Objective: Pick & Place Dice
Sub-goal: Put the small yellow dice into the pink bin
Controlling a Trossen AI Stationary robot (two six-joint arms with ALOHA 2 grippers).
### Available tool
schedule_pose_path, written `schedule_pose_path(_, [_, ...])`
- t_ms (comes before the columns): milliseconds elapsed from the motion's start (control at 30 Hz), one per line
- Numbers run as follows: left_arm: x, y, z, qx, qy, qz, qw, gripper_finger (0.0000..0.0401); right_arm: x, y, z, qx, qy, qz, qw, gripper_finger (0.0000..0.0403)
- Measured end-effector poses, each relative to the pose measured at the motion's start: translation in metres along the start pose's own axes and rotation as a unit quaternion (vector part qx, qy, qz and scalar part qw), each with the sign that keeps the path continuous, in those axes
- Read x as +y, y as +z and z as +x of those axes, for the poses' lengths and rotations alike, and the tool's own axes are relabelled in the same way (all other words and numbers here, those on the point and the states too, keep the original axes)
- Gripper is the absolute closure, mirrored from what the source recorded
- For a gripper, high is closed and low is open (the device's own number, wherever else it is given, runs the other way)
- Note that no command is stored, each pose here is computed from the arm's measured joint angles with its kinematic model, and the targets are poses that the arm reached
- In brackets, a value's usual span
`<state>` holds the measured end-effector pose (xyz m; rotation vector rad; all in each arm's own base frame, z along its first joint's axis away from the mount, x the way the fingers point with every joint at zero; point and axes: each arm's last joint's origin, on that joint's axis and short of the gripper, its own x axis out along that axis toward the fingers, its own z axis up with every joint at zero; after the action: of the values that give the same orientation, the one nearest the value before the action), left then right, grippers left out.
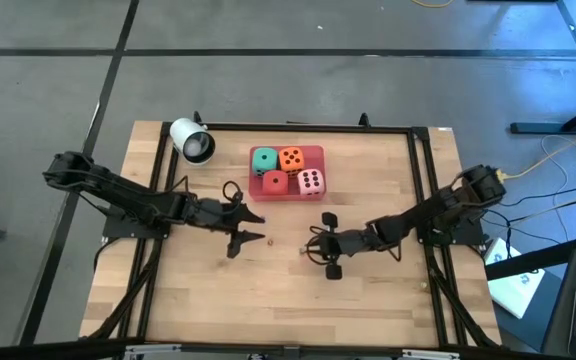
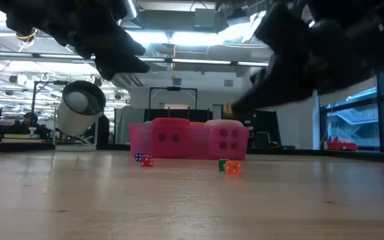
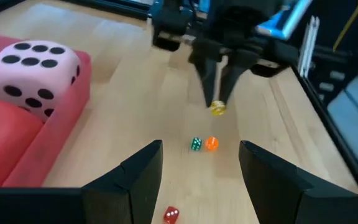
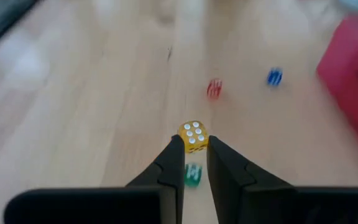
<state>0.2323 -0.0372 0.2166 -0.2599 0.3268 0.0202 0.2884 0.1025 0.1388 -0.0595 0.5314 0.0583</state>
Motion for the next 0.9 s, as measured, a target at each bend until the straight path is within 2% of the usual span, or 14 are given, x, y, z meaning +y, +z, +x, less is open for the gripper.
schedule_pose_path(100, [0.002, 0.004, 0.0, -0.018, 0.002, -0.038, 0.999, 0.0191, -0.002, 0.012, -0.01, -0.017, -0.019, -0.021, 0.999, 0.0351])
schedule_pose_path(233, [0.003, 0.012, 0.0, -0.051, -0.009, -0.076, 0.996, 0.0191, -0.003, 0.035, -0.015, 0.0, -0.06, -0.068, 0.996, 0.0351])
schedule_pose_path(367, [0.004, 0.02, -0.001, -0.091, -0.024, -0.121, 0.988, 0.0191, -0.003, 0.062, -0.016, 0.028, -0.104, -0.127, 0.986, 0.0351])
schedule_pose_path(533, [0.002, 0.028, -0.002, -0.127, -0.041, -0.161, 0.978, 0.0191, -0.006, 0.089, -0.02, 0.021, -0.163, -0.175, 0.971, 0.0351])
schedule_pose_path(733, [0.003, 0.025, 0.004, -0.13, -0.036, -0.205, 0.97, 0.0191, -0.011, 0.104, -0.021, 0.008, -0.201, -0.205, 0.958, 0.0351])
schedule_pose_path(900, [0.002, 0.023, 0.014, -0.147, -0.055, -0.23, 0.96, 0.0191, -0.015, 0.11, -0.02, -0.007, -0.202, -0.214, 0.956, 0.0351])
